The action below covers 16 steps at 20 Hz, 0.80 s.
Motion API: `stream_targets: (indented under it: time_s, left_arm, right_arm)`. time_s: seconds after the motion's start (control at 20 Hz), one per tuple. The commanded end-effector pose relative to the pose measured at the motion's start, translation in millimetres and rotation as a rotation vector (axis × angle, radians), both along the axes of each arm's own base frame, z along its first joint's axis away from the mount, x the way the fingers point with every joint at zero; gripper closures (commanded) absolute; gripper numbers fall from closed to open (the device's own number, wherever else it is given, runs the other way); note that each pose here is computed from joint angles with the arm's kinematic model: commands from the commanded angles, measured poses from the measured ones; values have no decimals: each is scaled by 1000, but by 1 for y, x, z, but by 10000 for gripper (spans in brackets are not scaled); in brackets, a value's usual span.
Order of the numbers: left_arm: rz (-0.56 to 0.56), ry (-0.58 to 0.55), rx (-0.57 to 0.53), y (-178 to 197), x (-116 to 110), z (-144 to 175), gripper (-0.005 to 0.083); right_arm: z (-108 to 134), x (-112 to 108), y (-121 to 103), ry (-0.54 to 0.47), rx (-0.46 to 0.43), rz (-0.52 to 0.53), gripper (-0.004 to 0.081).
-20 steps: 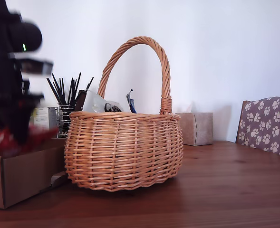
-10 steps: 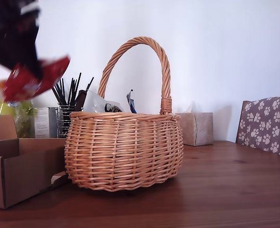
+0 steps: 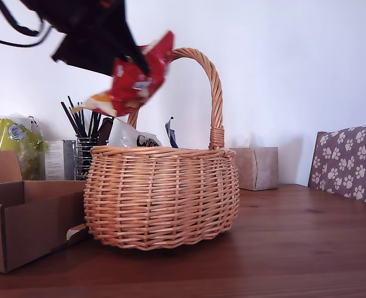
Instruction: Move the bags of Easter eggs from the cardboard box on the left into the woven basket on the right side.
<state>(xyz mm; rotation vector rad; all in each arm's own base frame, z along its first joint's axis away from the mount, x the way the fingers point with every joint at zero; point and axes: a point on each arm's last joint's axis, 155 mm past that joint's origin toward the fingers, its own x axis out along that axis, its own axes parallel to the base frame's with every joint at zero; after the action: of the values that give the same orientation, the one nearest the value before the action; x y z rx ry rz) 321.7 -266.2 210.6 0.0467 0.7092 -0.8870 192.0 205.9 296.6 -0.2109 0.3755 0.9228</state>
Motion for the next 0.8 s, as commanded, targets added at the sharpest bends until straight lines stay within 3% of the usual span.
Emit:
stream_targets:
  time_s: [0.0,0.25,0.5,0.75]
  left_arm:
    - [-18,10,-5,-13,4,-10,540]
    - [-57,65,28,-40,15,-59,540]
    - [-24,179,127,-37,21,-124,540]
    - [-18,193,132,-37,21,-129,538]
  right_arm:
    - [-6,-1,1,2,-7,8,782]
    - [-7,-2,0,8,-11,8,782]
    - [-9,-2,0,14,-16,8,782]
    - [-9,-2,0,12,-16,8,782]
